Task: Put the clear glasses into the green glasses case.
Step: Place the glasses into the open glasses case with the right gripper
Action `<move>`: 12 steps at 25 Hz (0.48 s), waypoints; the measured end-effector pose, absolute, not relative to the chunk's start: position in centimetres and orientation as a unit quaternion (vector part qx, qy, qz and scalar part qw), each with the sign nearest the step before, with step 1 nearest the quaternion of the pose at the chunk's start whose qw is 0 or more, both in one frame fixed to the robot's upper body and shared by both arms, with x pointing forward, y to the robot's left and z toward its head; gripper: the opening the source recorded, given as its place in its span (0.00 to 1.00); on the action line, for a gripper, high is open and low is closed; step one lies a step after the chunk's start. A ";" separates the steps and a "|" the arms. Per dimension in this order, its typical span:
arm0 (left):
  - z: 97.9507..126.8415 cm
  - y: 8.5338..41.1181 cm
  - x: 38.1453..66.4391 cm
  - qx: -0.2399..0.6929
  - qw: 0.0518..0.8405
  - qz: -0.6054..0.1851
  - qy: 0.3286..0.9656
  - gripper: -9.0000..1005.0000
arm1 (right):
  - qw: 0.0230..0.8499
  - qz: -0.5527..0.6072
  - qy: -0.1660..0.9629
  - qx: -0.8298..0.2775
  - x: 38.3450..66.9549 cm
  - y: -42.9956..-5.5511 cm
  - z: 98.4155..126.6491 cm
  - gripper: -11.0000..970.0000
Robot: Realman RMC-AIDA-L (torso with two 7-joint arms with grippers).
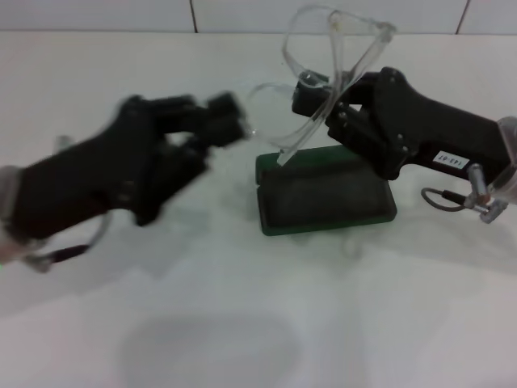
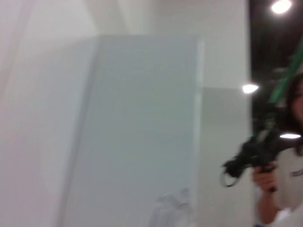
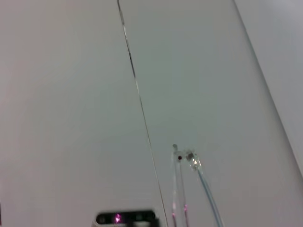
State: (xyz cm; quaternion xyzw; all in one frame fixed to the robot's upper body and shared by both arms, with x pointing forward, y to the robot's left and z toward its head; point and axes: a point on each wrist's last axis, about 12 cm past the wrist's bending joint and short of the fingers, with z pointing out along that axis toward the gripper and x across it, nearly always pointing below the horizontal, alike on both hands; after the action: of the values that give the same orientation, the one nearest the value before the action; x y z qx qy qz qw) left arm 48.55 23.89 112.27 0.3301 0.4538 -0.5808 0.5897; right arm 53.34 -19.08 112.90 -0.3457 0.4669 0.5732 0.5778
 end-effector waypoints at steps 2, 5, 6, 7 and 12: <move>112.0 25.9 48.4 0.318 0.598 -0.559 0.478 0.10 | 0.584 0.567 0.457 -0.360 53.2 -19.3 113.4 0.11; 111.7 28.8 48.1 0.303 0.598 -0.531 0.518 0.09 | 0.582 0.546 0.449 -0.402 52.9 -19.4 114.3 0.11; 111.5 29.5 47.8 0.298 0.596 -0.524 0.530 0.09 | 0.577 0.538 0.452 -0.416 52.9 -19.3 114.7 0.11; 111.2 30.4 47.4 0.292 0.596 -0.514 0.543 0.08 | 0.571 0.526 0.456 -0.434 52.8 -19.3 115.2 0.11; 110.4 33.6 45.4 0.261 0.611 -0.470 0.581 0.06 | 0.529 0.444 0.509 -0.514 52.5 -19.3 119.0 0.11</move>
State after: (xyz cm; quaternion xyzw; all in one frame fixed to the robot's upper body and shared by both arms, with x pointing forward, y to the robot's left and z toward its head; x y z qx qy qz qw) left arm 45.42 33.61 110.40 0.2614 0.5808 -0.4702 0.6109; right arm 52.53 -19.28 118.98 -0.5136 0.5089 0.4440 0.5292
